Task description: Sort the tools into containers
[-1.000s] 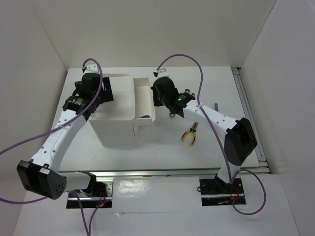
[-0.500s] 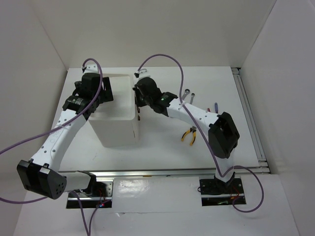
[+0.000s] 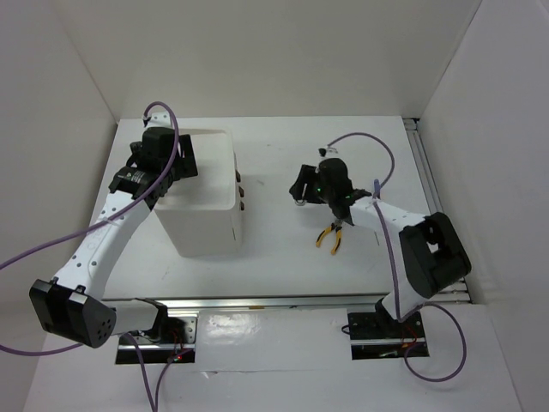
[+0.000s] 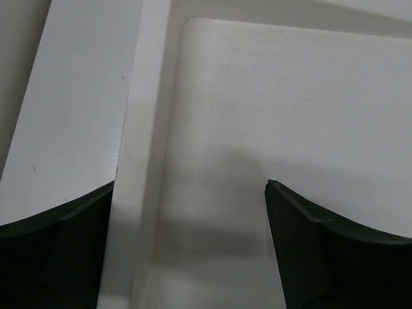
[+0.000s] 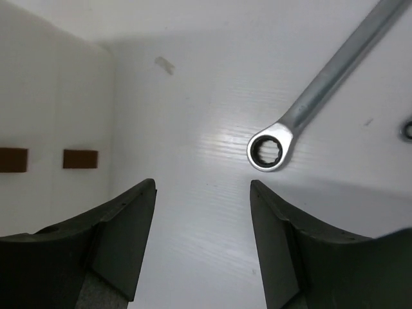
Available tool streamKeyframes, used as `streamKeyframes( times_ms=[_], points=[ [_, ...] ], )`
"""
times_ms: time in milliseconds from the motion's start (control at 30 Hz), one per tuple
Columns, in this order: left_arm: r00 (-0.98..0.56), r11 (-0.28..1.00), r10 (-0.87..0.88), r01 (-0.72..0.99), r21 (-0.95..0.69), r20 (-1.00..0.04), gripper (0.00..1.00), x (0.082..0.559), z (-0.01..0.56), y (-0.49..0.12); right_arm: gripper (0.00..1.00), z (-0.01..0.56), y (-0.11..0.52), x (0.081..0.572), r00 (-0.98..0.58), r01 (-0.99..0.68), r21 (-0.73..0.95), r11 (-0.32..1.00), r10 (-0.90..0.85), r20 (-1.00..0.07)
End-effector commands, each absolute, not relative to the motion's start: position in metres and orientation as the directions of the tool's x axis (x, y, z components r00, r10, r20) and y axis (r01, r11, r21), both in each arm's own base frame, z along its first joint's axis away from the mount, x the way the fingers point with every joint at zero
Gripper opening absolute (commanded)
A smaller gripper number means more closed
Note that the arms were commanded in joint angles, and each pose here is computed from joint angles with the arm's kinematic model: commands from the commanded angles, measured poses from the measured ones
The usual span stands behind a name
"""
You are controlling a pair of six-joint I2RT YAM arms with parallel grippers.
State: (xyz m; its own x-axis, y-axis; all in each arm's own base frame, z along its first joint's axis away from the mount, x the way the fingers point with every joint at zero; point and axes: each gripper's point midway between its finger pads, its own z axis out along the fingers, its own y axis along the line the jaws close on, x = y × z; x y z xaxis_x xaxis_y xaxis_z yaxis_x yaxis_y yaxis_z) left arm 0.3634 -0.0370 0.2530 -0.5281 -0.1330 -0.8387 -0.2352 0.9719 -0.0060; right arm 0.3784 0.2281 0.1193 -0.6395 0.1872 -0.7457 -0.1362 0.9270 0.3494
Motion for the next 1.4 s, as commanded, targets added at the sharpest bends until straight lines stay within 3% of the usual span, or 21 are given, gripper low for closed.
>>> streamKeyframes(
  times_ms=[0, 33, 67, 167, 300, 467, 867, 967, 1367],
  points=[
    [-0.692, 0.995, -0.092, -0.090, -0.040, -0.716, 0.98, 0.354, 0.199, -0.075, 0.68, 0.177, 0.282, 0.366, -0.616, -0.513, 0.673, 0.533, 0.318, -0.721],
    [-0.692, 0.995, -0.092, -0.090, -0.040, -0.716, 0.98, 0.354, 0.199, -0.075, 0.68, 0.200, 0.290, 0.365, -0.561, -0.617, 0.658, 0.432, 0.345, -0.752],
    [-0.692, 0.995, -0.092, -0.090, -0.040, -0.716, 0.98, 0.354, 0.199, -0.075, 0.68, 0.186, 0.302, 0.355, -0.639, -0.615, 0.713, 0.338, 0.316, -0.701],
    [-0.692, 0.996, -0.085, -0.081, -0.040, -0.716, 0.98, 0.353, 0.199, -0.078, 0.68, 0.196, 0.318, 0.358, -0.641, -0.675, 0.712, 0.193, 0.325, -0.695],
    [-0.692, 0.996, -0.085, -0.081, -0.040, -0.716, 0.99, 0.353, 0.199, -0.078, 0.67, 0.201, 0.340, 0.364, -0.651, -0.694, 0.712, 0.108, 0.327, -0.685],
    [-0.693, 0.997, -0.076, -0.075, -0.034, -0.717, 0.99, 0.353, 0.199, -0.078, 0.63, 0.199, 0.353, 0.375, -0.664, -0.691, 0.720, 0.059, 0.343, -0.665],
    [-0.693, 0.997, -0.076, -0.075, -0.034, -0.717, 1.00, 0.353, 0.199, -0.078, 0.56, 0.148, 0.383, 0.384, -0.734, -0.622, 0.779, 0.078, 0.290, -0.614],
    [-0.693, 0.997, -0.076, -0.075, -0.034, -0.717, 1.00, 0.353, 0.199, -0.078, 0.51, 0.144, 0.387, 0.378, -0.738, -0.625, 0.779, 0.050, 0.285, -0.611],
    [-0.693, 0.997, -0.076, -0.075, -0.034, -0.717, 1.00, 0.353, 0.199, -0.078, 0.51, 0.164, 0.390, 0.366, -0.726, -0.656, 0.754, -0.033, 0.300, -0.619]
  ],
)
